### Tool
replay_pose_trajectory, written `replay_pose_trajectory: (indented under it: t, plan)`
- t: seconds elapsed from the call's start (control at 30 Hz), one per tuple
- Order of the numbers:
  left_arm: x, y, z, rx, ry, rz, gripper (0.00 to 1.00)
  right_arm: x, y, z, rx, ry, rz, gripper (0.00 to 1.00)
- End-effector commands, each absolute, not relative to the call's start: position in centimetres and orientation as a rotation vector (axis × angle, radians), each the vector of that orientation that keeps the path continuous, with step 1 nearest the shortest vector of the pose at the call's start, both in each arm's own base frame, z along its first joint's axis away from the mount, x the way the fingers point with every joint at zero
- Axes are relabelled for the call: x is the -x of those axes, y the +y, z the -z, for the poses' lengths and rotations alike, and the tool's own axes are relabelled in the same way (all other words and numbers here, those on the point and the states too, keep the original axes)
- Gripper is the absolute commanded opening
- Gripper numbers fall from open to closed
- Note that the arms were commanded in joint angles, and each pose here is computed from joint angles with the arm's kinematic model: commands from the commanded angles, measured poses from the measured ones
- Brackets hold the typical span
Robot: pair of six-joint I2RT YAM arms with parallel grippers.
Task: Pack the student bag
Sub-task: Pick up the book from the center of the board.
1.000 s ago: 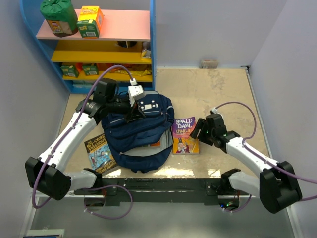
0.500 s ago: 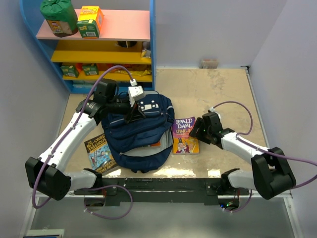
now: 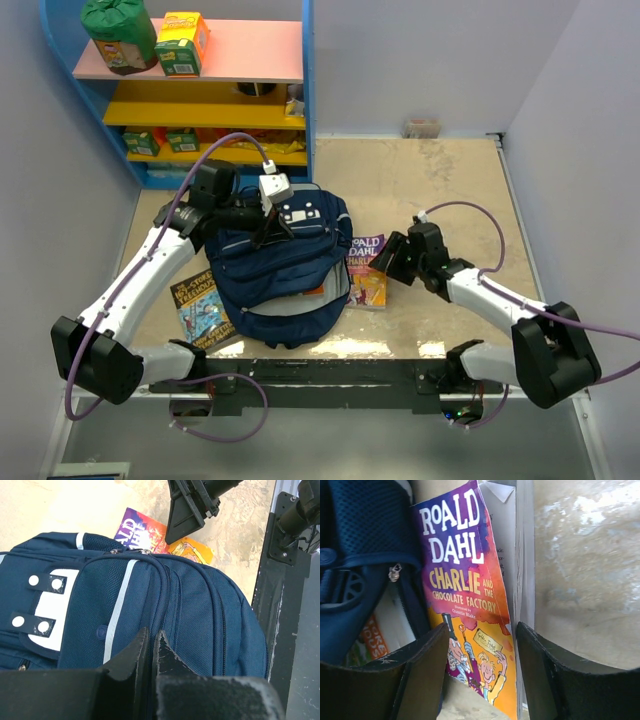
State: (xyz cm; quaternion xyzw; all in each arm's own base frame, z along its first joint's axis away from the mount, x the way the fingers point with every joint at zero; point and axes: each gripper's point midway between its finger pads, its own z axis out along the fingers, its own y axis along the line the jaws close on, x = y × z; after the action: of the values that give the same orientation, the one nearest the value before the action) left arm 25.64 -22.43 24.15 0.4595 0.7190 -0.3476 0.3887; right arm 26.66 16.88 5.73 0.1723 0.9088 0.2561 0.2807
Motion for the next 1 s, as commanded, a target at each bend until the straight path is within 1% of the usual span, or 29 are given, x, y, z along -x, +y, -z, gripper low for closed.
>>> replay_pose_trajectory:
  t: [0.0, 0.17, 0.2, 0.33, 0.4, 0.57, 0.63, 0.73, 0.87, 0.93, 0.97]
  plan:
    - [-28.3, -22.0, -26.2, -1.138, 1.718, 0.763, 0.0, -28.2, 20.3, -10.4, -0.408, 2.301, -0.905, 0.59]
    - [-28.2, -21.9, -26.3, -1.14, 1.716, 0.764, 0.0, -28.1, 22.0, -11.2, -0.381, 2.27, -0.983, 0.59]
    - [-28.2, -21.9, -26.3, -1.141, 1.715, 0.763, 0.0, -27.7, 22.3, -10.6, -0.394, 2.289, -1.019, 0.59]
    - [-28.1, -21.9, -26.4, -1.144, 1.712, 0.756, 0.0, -27.8, 24.0, -11.6, -0.377, 2.21, -1.162, 0.6]
    - [-28.2, -21.8, -26.4, -1.149, 1.71, 0.747, 0.0, -27.8, 24.2, -11.2, -0.367, 2.219, -1.152, 0.6]
    - [-28.0, -21.7, -26.5, -1.154, 1.707, 0.742, 0.0, -27.8, 23.4, -6.8, -0.388, 2.347, -1.006, 0.6]
    - [-28.0, -21.6, -26.4, -1.156, 1.709, 0.739, 0.0, -27.2, 22.5, -4.5, -0.41, 2.434, -0.901, 0.59]
    - [-27.9, -21.6, -26.3, -1.159, 1.711, 0.737, 0.0, -26.9, 21.7, -3.5, -0.414, 2.486, -0.799, 0.54]
    - [-28.0, -21.6, -26.1, -1.157, 1.712, 0.74, 0.0, -27.3, 21.4, -5.0, -0.408, 2.452, -0.786, 0.5]
    - [-28.0, -21.7, -26.0, -1.153, 1.716, 0.745, 0.0, -27.2, 21.3, -5.4, -0.405, 2.462, -0.772, 0.45]
    - [-28.0, -21.7, -26.1, -1.153, 1.713, 0.744, 0.0, -27.8, 21.6, -6.5, -0.394, 2.435, -0.786, 0.41]
